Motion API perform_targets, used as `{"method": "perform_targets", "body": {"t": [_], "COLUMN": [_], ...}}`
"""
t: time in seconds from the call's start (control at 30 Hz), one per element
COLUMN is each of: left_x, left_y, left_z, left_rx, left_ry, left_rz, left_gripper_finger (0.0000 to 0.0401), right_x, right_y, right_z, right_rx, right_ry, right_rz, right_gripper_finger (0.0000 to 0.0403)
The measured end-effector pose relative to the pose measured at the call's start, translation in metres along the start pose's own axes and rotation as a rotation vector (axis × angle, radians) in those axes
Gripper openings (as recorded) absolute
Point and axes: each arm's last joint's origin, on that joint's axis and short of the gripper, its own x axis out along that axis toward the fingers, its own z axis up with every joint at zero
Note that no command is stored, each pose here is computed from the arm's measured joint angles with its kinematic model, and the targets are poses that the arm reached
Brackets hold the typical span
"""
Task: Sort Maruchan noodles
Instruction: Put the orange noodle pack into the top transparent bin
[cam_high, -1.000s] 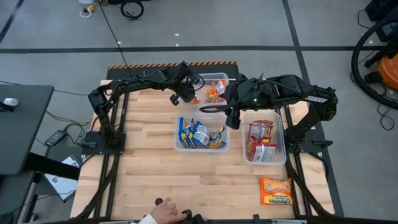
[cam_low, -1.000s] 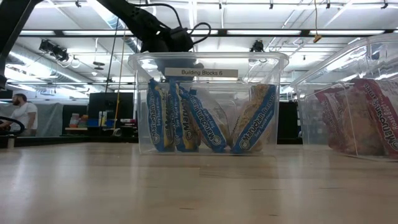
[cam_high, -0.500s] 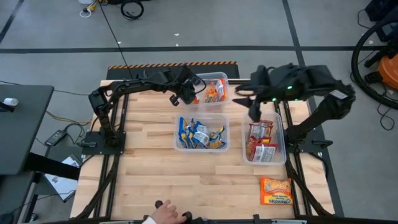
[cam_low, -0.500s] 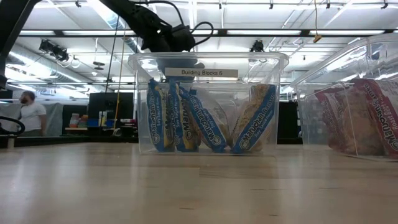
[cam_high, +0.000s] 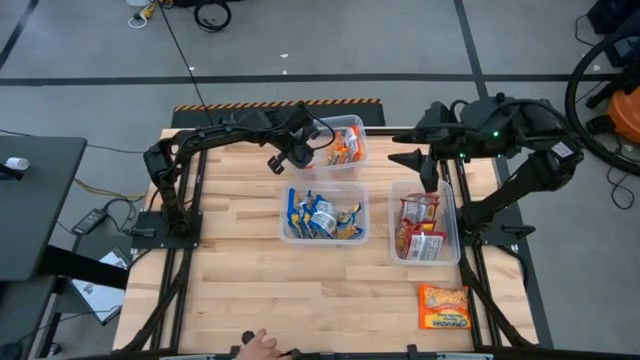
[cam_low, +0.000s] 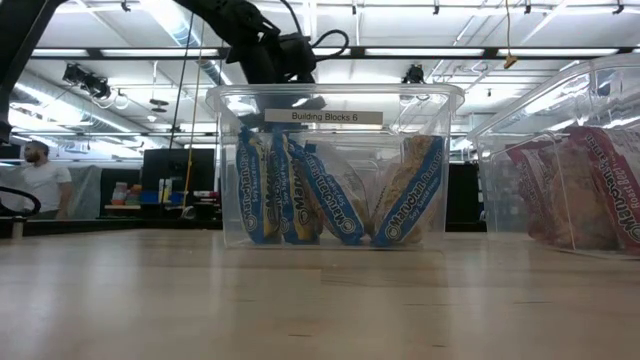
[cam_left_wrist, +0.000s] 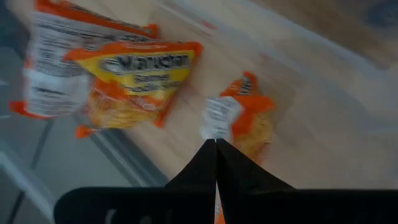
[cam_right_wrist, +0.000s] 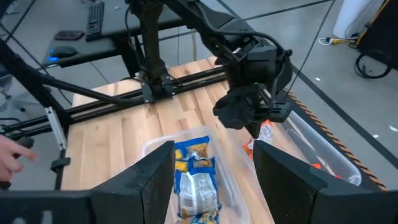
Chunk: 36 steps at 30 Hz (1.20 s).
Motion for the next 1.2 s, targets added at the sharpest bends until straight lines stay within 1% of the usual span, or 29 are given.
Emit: {"method": "perform_targets", "body": {"t": [0.03, 0.17, 0.23, 0.3, 0.37, 0.47, 0.57, 0.63, 0.7, 0.8, 0.93, 1.03, 1.1, 1.2], "left_x": [0.000, -0.008, -0.019, -0.034, -0.051, -0.079, -0.103, -0.116, -0.126, -0.138, -0.153, -0.168, -0.184, -0.209], "left_y": [-0.002, 0.003, 0.008, 0.016, 0.024, 0.034, 0.040, 0.038, 0.032, 0.017, -0.010, -0.029, -0.043, -0.063], "left_z": [0.000, 0.002, 0.007, 0.014, 0.024, 0.039, 0.057, 0.070, 0.084, 0.110, 0.147, 0.173, 0.187, 0.208], "left_rx": [-0.006, -0.052, -0.070, -0.098, -0.160, -0.320, -0.546, -0.683, -0.747, -0.803, -0.805, -0.773, -0.765, -0.767], "left_ry": [0.003, 0.003, 0.000, -0.006, -0.021, -0.053, -0.105, -0.143, -0.180, -0.214, -0.215, -0.266, -0.314, -0.391], "left_rz": [-0.018, -0.021, -0.024, -0.016, 0.006, 0.040, 0.066, 0.039, -0.032, -0.153, -0.247, -0.310, -0.334, -0.340], "left_gripper_finger": [0.0007, 0.0007, 0.0007, 0.0007, 0.0007, 0.0007, 0.0007, 0.0007, 0.0007, 0.0007, 0.0007, 0.0007, 0.0007, 0.0007], "right_x": [0.000, 0.002, 0.001, 0.004, 0.007, 0.014, 0.026, 0.038, 0.048, 0.059, 0.068, 0.072, 0.073, 0.075], "right_y": [0.001, 0.007, 0.008, 0.007, 0.007, 0.012, 0.032, 0.051, 0.069, 0.094, 0.129, 0.152, 0.168, 0.188], "right_z": [0.000, -0.002, -0.005, -0.010, -0.019, -0.032, -0.040, -0.047, -0.058, -0.079, -0.113, -0.147, -0.173, -0.213], "right_rx": [-0.003, -0.016, 0.017, 0.067, 0.096, 0.089, 0.013, -0.048, -0.094, -0.115, -0.110, -0.116, -0.156, -0.237], "right_ry": [0.001, 0.013, 0.040, 0.103, 0.200, 0.347, 0.422, 0.456, 0.510, 0.606, 0.684, 0.738, 0.785, 0.911], "right_rz": [0.006, 0.027, 0.026, 0.002, -0.034, -0.058, 0.011, 0.067, 0.111, 0.115, 0.132, 0.128, 0.156, 0.222], "right_gripper_finger": [0.0222, 0.0222, 0.0222, 0.0222, 0.0222, 0.0222, 0.0222, 0.0220, 0.0218, 0.0217, 0.0218, 0.0218, 0.0218, 0.0218]}}
